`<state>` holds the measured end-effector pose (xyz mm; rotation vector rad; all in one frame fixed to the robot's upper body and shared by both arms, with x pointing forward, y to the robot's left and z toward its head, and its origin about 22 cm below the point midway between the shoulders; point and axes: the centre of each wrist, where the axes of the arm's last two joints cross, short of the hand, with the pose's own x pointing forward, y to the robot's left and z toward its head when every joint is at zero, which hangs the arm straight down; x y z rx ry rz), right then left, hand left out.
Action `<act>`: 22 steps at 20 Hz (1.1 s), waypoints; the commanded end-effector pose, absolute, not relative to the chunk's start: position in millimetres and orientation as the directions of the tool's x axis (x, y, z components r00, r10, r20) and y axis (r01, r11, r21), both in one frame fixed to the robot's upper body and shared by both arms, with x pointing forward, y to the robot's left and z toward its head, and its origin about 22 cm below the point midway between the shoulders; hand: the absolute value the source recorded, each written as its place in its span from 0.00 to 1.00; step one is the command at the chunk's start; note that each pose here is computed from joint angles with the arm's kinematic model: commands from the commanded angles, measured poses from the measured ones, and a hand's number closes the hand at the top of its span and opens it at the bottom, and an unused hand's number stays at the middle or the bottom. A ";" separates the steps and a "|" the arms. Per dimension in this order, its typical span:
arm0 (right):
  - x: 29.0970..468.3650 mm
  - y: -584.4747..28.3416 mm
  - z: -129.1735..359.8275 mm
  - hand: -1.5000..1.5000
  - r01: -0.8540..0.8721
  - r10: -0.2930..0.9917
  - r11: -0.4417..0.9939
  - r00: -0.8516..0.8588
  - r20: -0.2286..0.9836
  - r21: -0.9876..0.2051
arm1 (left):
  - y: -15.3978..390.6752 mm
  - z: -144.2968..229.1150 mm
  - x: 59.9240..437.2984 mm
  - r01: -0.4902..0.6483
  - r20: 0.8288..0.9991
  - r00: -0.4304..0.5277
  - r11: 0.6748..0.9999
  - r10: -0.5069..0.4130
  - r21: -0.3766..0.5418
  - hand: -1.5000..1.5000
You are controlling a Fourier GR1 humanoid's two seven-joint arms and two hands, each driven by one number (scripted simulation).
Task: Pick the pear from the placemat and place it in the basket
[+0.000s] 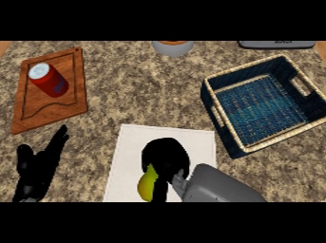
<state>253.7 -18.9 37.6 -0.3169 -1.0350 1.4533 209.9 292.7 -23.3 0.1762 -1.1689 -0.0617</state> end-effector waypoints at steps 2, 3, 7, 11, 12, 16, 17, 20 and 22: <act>254.9 -24.8 15.4 1.00 -0.639 0.909 0.114 -0.241 0.339 -0.761 | 298.3 -48.4 205.3 -0.041 0.853 0.510 0.987 -0.113 0.155 0.50; 258.4 -10.8 30.2 1.00 -0.620 0.907 0.147 -0.226 0.354 -0.771 | 305.5 -36.1 185.1 -0.039 0.840 0.532 0.988 -0.106 0.149 0.50; 219.9 -21.5 25.5 1.00 -0.559 0.907 0.051 -0.321 0.273 -0.828 | 306.9 -41.9 188.0 -0.066 0.837 0.539 0.986 -0.094 0.153 0.50; 164.8 -20.3 58.2 1.00 -0.403 0.875 -0.081 -0.466 0.129 -0.911 | 303.6 -51.8 191.1 -0.105 0.834 0.545 0.981 -0.083 0.166 0.50; 157.7 -32.6 62.7 1.00 -0.379 0.876 -0.068 -0.466 0.126 -0.923 | 300.3 -53.0 181.3 -0.101 0.835 0.546 0.984 -0.066 0.144 0.50; 123.0 -48.5 104.1 1.00 -0.283 0.870 0.106 -0.438 0.227 -0.953 | 311.4 -48.6 180.9 -0.085 0.831 0.550 0.984 -0.087 0.159 0.50; 118.1 -47.2 120.4 1.00 -0.326 0.852 0.214 -0.398 0.339 -0.921 | 306.0 -49.6 175.9 -0.095 0.832 0.548 0.982 -0.083 0.161 0.50; 122.3 -52.7 160.0 1.00 -0.318 0.623 0.632 -0.334 0.707 -0.707 | 300.5 -45.0 183.3 -0.114 0.850 0.523 0.984 -0.059 0.139 0.50; 118.6 -65.9 182.0 1.00 -0.229 0.546 0.734 -0.361 0.756 -0.639 | 300.4 -47.7 182.4 -0.110 0.841 0.539 0.985 -0.055 0.135 0.50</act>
